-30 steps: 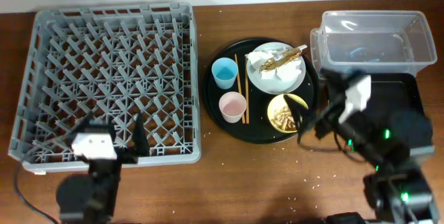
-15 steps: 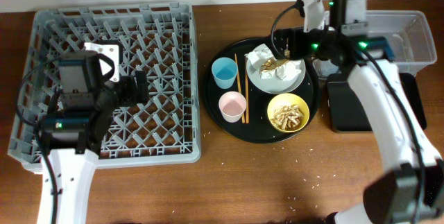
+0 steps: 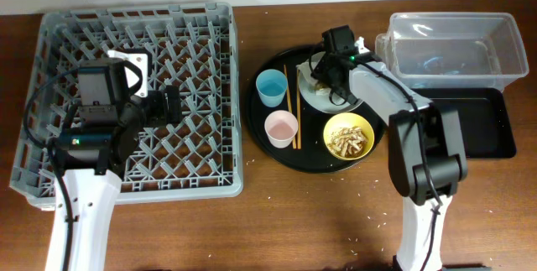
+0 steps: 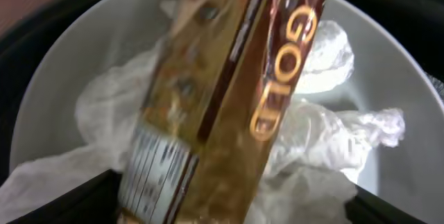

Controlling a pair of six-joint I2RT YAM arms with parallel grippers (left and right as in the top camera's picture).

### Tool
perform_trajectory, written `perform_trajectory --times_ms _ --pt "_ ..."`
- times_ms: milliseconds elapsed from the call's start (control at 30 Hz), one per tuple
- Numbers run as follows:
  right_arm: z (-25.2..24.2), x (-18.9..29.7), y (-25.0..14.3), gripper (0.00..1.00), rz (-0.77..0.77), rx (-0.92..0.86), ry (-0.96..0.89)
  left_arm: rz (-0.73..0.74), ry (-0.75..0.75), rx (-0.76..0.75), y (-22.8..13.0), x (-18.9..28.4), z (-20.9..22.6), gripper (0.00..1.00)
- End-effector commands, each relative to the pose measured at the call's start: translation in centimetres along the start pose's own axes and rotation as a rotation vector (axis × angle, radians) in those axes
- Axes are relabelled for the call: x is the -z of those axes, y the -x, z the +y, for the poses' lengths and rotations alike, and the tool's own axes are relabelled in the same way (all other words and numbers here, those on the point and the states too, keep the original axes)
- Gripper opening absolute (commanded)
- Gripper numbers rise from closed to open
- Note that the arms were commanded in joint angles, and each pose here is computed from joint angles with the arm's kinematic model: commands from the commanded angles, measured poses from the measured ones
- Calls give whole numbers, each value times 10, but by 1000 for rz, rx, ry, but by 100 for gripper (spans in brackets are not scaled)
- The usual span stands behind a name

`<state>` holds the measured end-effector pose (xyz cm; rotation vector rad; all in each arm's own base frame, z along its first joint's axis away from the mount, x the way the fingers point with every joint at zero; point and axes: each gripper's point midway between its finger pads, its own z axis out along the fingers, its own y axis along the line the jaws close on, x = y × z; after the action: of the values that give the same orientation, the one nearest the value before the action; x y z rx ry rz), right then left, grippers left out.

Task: Sort waste into correct bins and load items into the dishwasher rack
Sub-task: 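Grasp the tissue and wrapper with the right gripper, drop into clear bin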

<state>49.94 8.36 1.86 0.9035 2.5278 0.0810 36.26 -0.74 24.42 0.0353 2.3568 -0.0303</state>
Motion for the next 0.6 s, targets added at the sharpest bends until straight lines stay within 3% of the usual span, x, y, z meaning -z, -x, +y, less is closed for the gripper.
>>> perform_trajectory --times_ms 0,33,67,167,267,333,400,467,567 --pt "-4 -14 0 53 -10 -21 -30 -16 -7 -8 7 2 -2 99" --pt "-5 -14 0 25 -10 -17 -30 -16 -7 -8 7 2 -2 99" --pt "-4 -14 0 4 -9 -17 -29 -16 -7 -8 7 2 -2 99" --pt "5 -6 2 4 1 97 11 -16 -7 -8 7 2 -2 99" --pt "32 68 45 4 -87 245 108 -16 -7 -8 7 2 -2 99" --pt "28 141 89 4 -182 207 156 -16 -7 -8 7 2 -2 99" --pt "-12 197 142 4 -306 95 147 -16 -7 -8 7 2 -2 99" --pt "-65 204 180 4 -371 -7 56 -16 -7 -8 7 2 -2 99" --pt "-127 153 212 4 -356 -170 -48 -16 -7 -8 7 2 -2 99"
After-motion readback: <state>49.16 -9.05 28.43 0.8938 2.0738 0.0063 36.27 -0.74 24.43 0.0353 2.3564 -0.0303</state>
